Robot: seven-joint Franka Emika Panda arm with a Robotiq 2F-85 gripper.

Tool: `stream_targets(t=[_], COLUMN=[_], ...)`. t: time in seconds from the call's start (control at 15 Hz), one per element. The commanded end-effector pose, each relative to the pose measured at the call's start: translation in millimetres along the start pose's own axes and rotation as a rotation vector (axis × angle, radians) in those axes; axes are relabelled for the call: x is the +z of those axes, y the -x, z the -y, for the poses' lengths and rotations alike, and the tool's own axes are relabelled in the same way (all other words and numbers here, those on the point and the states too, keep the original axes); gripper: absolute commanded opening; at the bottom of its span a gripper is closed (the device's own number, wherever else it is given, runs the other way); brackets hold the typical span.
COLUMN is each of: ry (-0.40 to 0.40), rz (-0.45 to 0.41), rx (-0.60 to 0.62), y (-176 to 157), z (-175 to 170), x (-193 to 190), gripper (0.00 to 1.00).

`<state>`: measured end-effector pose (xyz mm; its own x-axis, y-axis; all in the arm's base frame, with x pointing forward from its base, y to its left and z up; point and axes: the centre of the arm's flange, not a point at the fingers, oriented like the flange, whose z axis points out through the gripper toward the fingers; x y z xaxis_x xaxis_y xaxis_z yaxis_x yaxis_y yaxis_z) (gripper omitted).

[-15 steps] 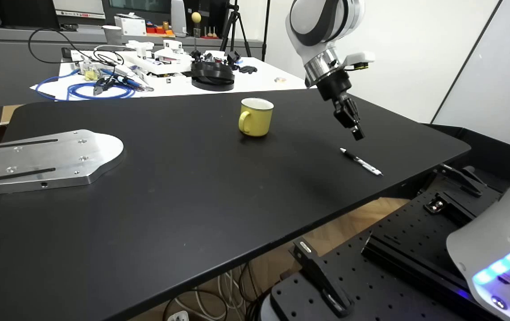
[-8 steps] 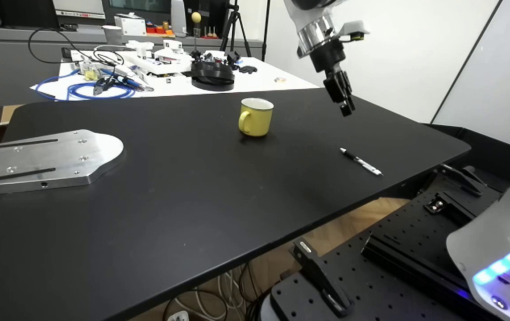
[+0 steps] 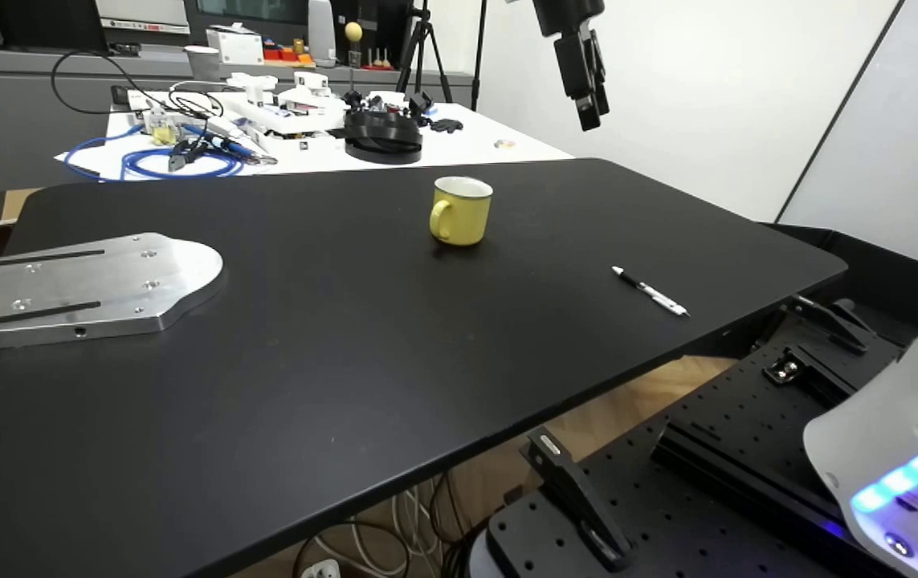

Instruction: Pick up the pen from the cup and put it on the table

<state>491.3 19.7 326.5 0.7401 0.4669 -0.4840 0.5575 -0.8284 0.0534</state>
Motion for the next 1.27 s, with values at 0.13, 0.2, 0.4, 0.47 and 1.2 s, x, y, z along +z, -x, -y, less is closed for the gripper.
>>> stream_targets(t=[0.13,0.2,0.4,0.47,1.2], ry=[-0.014,-0.017,-0.018,-0.018,-0.018], rz=[0.016,0.019,0.020,0.020,0.020], rx=[0.008,0.008,0.008,0.008,0.008], y=[-1.2,-1.8,-2.3,-2.2,-2.3], z=[-5.9,-6.7,-6.8,-6.9,-6.8], x=[10.9,13.1,14.1,14.1,14.1], gripper=[1.00,1.00,1.00,1.00,1.00])
